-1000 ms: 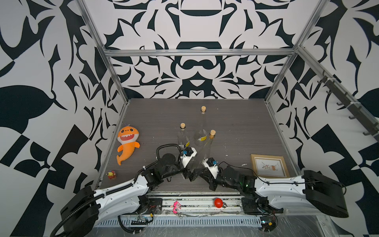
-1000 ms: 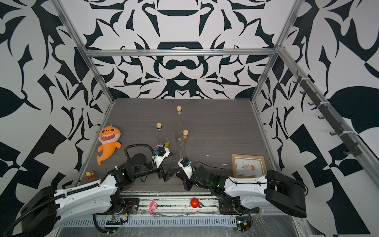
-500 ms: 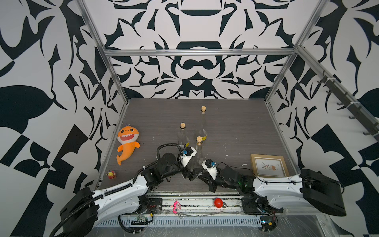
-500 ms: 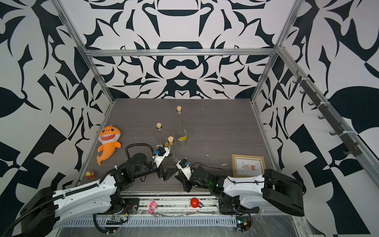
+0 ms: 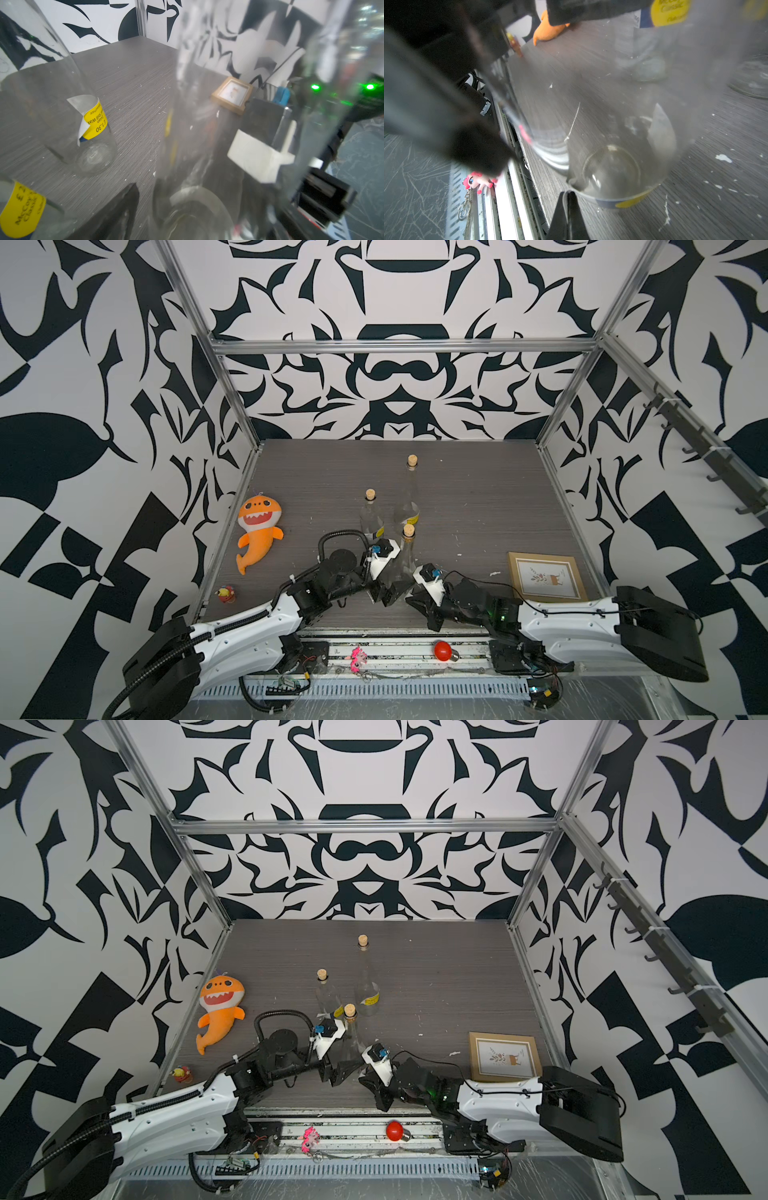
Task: Remove the label from the bottle
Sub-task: Tear open the label from the bottle, then pick up the bottle from the center of the board.
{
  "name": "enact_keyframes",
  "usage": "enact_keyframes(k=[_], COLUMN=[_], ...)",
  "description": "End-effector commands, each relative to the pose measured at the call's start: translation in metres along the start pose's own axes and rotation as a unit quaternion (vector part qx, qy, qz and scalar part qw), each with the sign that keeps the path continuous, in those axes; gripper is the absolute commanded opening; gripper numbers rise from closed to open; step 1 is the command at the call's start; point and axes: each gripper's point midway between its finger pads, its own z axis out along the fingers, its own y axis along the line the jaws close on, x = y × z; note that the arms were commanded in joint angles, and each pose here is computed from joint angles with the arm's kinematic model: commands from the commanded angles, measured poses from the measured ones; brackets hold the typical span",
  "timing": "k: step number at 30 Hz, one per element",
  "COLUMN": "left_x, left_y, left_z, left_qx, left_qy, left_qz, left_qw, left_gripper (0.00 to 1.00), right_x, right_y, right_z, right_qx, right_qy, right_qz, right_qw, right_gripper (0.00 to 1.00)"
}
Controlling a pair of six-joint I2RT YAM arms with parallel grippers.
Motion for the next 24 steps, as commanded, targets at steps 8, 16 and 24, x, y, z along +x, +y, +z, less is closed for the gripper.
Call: enact_keyframes(k=[8,16,24], left_x=[-0.02,-0.015,-0.014], left_y=[0.004,0.009,0.008], left_z=[0.006,0.007,0.007], left_qx=[-0.006,-0.017,-0.01], left_qy=[-0.046,-0.058,-0.071], left_qz=[-0.001,-0.007,-0.021], left_qw=[0.999,0.998,0.997], left_gripper=[0.99,0.96,0.87], right_x=[-0.012,-0.01,-0.008], right_y=[0.009,0.011,0.01], right_z=[0.002,0.004,0.005], right_qx=[-0.02,-0.026,-0.025], right_qy=[-0.025,-0.02,-0.016], right_qz=[0.005,0.004,0.005], right_qw=[0.999,0.999,1.0], right_gripper=[0.0,0.0,0.0])
